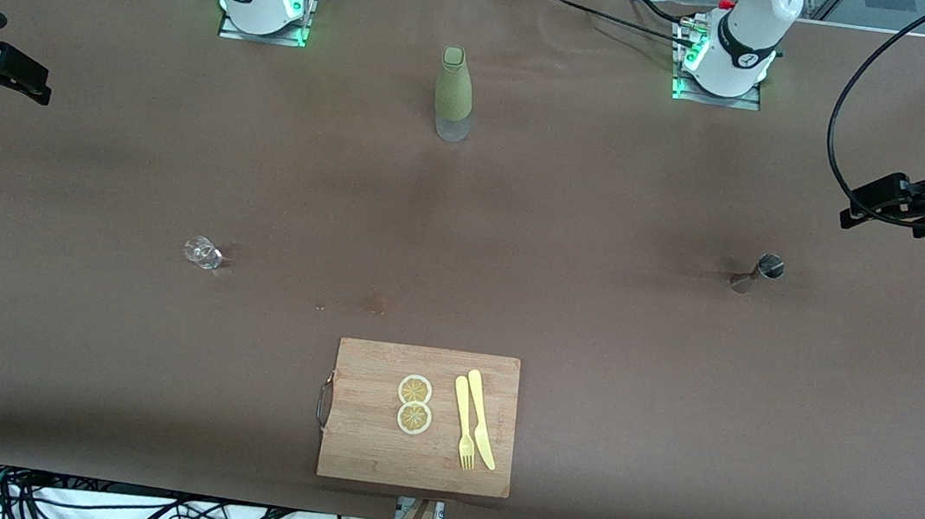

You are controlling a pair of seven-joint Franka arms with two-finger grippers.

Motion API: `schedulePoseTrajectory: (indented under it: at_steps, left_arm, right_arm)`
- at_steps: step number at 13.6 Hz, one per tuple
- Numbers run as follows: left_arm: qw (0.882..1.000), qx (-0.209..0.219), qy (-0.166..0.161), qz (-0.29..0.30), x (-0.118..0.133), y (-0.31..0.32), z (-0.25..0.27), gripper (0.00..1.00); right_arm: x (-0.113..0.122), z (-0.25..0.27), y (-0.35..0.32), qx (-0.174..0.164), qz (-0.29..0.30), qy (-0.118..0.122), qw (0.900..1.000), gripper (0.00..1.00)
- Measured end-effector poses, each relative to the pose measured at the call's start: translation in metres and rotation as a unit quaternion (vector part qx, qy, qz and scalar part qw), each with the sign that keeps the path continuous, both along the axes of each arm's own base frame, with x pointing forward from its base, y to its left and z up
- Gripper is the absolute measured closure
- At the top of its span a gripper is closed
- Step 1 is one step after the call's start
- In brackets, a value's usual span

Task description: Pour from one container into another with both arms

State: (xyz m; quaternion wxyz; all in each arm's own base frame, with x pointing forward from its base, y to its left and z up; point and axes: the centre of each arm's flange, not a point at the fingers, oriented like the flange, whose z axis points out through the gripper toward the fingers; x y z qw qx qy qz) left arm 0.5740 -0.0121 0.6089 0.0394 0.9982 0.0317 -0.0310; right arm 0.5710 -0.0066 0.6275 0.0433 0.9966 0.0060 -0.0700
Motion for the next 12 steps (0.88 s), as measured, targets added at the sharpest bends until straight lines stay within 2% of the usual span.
schedulePoseTrajectory:
  at_steps: [9, 12]
  left_arm:
    - [1.000, -0.002, 0.000, 0.005, 0.0000, 0.0063, 0.0000, 0.00]
    - [1.000, 0.026, 0.000, 0.002, -0.0001, 0.0103, -0.0003, 0.00]
  right_arm:
    - [0.0047, -0.0045, 0.0001, 0.000, 0.000, -0.002, 1.000, 0.00]
    - [0.0047, -0.0045, 0.0000, 0.000, 0.000, -0.002, 1.000, 0.00]
